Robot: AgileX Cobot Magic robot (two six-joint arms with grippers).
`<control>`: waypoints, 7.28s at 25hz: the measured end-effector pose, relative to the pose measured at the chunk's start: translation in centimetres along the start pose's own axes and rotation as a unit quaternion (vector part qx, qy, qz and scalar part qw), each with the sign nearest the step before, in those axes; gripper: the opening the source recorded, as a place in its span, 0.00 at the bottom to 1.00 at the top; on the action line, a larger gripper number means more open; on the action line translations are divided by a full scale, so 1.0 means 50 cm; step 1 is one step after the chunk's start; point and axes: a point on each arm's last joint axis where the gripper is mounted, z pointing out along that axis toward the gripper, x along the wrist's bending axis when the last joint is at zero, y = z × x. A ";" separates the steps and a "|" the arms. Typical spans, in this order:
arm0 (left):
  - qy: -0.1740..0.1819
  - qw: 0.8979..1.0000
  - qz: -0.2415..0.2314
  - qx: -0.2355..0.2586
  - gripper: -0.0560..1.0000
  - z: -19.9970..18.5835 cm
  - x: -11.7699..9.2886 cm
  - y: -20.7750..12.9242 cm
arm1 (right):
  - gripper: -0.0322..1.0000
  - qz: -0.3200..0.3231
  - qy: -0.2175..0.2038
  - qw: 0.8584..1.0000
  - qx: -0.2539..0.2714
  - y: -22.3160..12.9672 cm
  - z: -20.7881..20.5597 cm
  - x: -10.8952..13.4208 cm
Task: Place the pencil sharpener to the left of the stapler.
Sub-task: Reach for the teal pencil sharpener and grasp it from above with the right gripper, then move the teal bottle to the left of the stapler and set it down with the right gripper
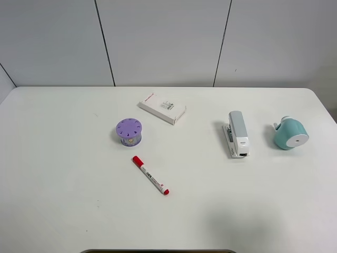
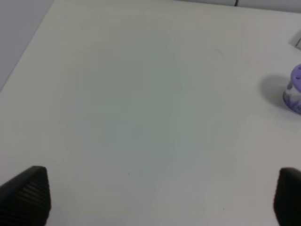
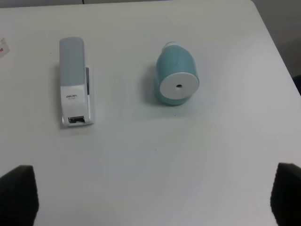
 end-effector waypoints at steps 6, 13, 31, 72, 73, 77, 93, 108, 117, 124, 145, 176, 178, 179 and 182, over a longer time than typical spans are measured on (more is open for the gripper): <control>0.000 1.000 0.000 0.000 0.96 0.000 0.000 0.000 | 0.99 0.006 0.000 1.000 -0.003 0.005 -0.006 0.000; 0.000 1.000 0.000 0.000 0.96 0.000 0.000 0.000 | 0.99 0.013 -0.006 1.000 0.014 0.079 -0.014 -0.003; 0.000 1.000 0.000 0.000 0.96 0.000 0.000 0.000 | 0.99 0.007 -0.033 0.984 0.173 0.274 0.153 -0.016; 0.000 1.000 0.000 0.000 0.96 0.000 0.000 0.000 | 0.99 0.020 -0.013 0.921 0.388 0.186 0.695 -0.108; 0.000 1.000 0.000 0.000 0.96 0.000 0.000 0.000 | 0.99 0.020 -0.010 0.920 0.391 0.180 0.702 -0.108; 0.000 1.000 0.000 0.000 0.96 0.000 0.000 0.000 | 0.99 0.021 -0.007 0.916 0.401 0.157 0.724 -0.108; 0.000 1.000 0.000 0.000 0.96 0.000 0.000 0.000 | 0.99 0.022 -0.009 0.913 0.407 0.100 0.784 -0.113; 0.000 1.000 0.000 0.000 0.96 0.000 0.000 0.000 | 0.99 0.023 -0.008 0.906 0.422 0.054 0.818 -0.114; 0.000 1.000 0.000 0.000 0.96 0.000 0.000 0.000 | 0.98 0.023 -0.008 0.907 0.421 0.054 0.818 -0.114; 0.000 1.000 0.000 0.000 0.96 0.000 0.000 0.000 | 0.69 0.033 -0.012 0.906 0.421 0.054 0.818 -0.114; 0.000 1.000 0.000 0.000 0.96 0.000 0.000 0.000 | 0.69 0.035 -0.014 0.906 0.421 0.054 0.818 -0.114; 0.000 1.000 0.000 0.000 0.96 0.000 0.000 0.000 | 0.69 0.028 -0.020 0.938 0.345 0.193 0.718 -0.097; 0.000 1.000 0.000 0.000 0.96 0.000 0.000 0.000 | 0.69 0.023 -0.013 0.940 0.340 0.207 0.705 -0.083; 0.000 1.000 0.000 0.000 0.96 0.000 0.000 0.000 | 0.69 0.021 -0.010 0.941 0.338 0.212 0.700 -0.074; 0.000 1.000 0.000 0.000 0.96 0.000 0.000 0.000 | 0.69 0.020 -0.003 0.943 0.332 0.227 0.685 -0.050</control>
